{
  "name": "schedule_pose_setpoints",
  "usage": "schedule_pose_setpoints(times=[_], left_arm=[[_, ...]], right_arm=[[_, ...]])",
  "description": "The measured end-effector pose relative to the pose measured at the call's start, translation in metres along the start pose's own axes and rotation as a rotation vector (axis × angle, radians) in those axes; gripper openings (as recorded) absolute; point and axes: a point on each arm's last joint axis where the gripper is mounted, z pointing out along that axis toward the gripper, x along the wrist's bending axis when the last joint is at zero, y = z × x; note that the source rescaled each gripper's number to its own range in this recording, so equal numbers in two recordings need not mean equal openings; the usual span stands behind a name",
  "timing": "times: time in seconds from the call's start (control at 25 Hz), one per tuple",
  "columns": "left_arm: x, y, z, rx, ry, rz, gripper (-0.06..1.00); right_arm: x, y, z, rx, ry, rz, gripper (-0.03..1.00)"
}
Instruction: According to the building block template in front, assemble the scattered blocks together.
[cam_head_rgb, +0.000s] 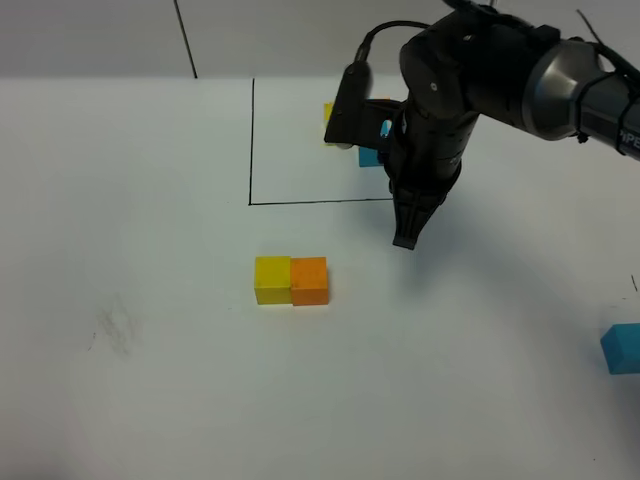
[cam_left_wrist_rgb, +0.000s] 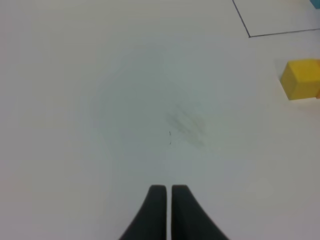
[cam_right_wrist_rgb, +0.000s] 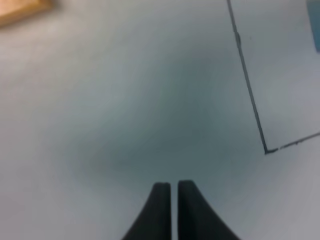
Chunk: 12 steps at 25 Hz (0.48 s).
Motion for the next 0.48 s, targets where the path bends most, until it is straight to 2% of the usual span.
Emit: schedule_pose_setpoints(times=[0.24,0.48], left_arm=[[0.0,0.0,0.0,0.0,0.0,0.0,0.0],[0.0,0.0,0.0,0.0,0.0,0.0,0.0]], right_arm=[[-0.02,-0.024,-0.013,0.031,-0.002,0.164,0.01],[-0.036,-0.05,-0.022,0.085,0.009,0.273,0.01]])
